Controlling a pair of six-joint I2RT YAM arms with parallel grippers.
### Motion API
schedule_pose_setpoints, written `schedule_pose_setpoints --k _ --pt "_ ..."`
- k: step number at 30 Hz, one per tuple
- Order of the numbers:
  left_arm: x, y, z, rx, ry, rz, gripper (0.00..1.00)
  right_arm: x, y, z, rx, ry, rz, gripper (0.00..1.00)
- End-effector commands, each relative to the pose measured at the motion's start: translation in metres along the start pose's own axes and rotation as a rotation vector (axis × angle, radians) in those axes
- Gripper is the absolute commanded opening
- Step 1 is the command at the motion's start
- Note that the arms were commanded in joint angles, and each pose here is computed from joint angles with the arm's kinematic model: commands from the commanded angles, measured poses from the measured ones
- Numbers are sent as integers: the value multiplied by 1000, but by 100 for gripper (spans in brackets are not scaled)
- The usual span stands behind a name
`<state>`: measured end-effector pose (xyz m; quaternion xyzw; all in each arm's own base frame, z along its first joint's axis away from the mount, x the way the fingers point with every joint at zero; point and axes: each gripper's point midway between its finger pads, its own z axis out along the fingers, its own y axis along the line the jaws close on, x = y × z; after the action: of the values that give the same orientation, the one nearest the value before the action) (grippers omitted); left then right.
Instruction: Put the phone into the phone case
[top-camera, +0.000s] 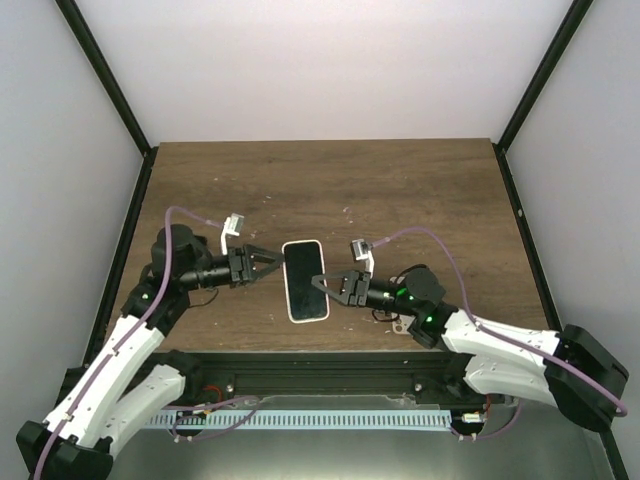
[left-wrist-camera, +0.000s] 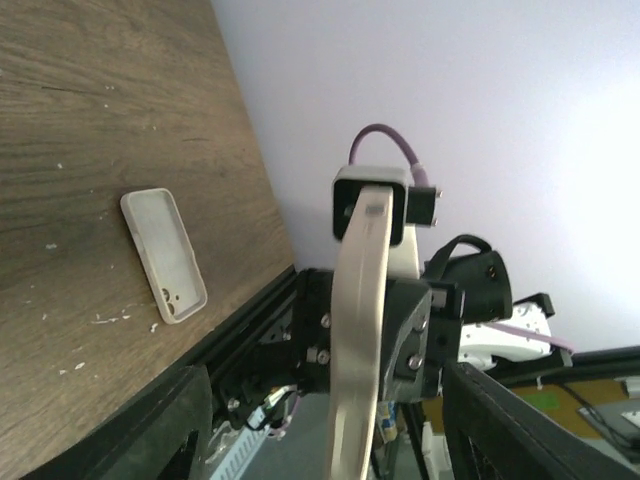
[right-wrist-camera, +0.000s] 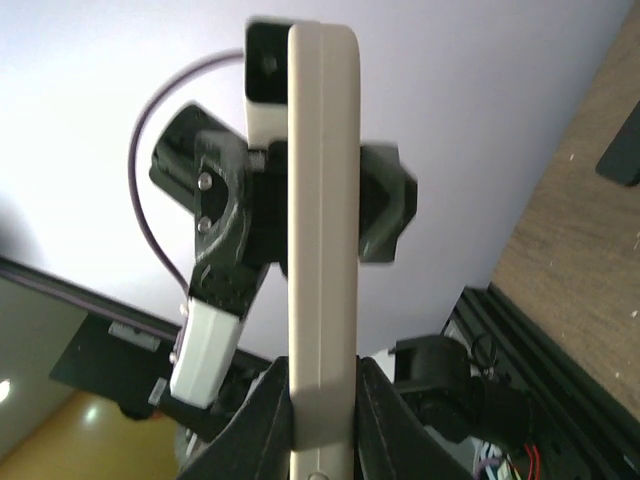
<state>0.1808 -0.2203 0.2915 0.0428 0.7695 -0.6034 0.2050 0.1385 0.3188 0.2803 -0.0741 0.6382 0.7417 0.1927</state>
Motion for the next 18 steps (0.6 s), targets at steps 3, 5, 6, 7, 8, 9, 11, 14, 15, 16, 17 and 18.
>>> schedule_pose_setpoints --k 3,5,6,7,8,9,11,14,15,16,17,18 --pt "15 -3 -3 91 28 -49 70 -45 39 -2 -39 -214 -84 4" --pt "21 -2 -3 117 42 -69 70 -53 42 0 -26 -244 -99 4" --pt "23 -1 -2 132 46 -70 70 -57 42 0 -16 -261 -97 3" --pt "25 -2 -2 146 54 -74 70 -60 41 1 -6 -276 -89 3" --pt "27 -2 -2 167 64 -78 70 -63 40 0 -4 -291 -81 3" --pt "30 -4 -2 196 80 -98 70 -65 41 0 -10 -305 -75 3" --pt "33 -6 -2 246 97 -114 70 -68 42 1 -19 -320 -70 3" --pt "36 -2 -2 243 102 -113 70 -71 42 8 -13 -310 -68 3" --pt "36 -1 -1 236 104 -109 70 -71 41 11 -11 -302 -66 3" --pt "37 -1 -1 233 106 -107 70 -71 41 13 -11 -294 -62 3" --pt "37 -1 -1 235 110 -106 69 -71 40 16 -16 -287 -58 3" --pt "37 -1 -1 235 111 -106 67 -71 39 18 -16 -284 -51 3"
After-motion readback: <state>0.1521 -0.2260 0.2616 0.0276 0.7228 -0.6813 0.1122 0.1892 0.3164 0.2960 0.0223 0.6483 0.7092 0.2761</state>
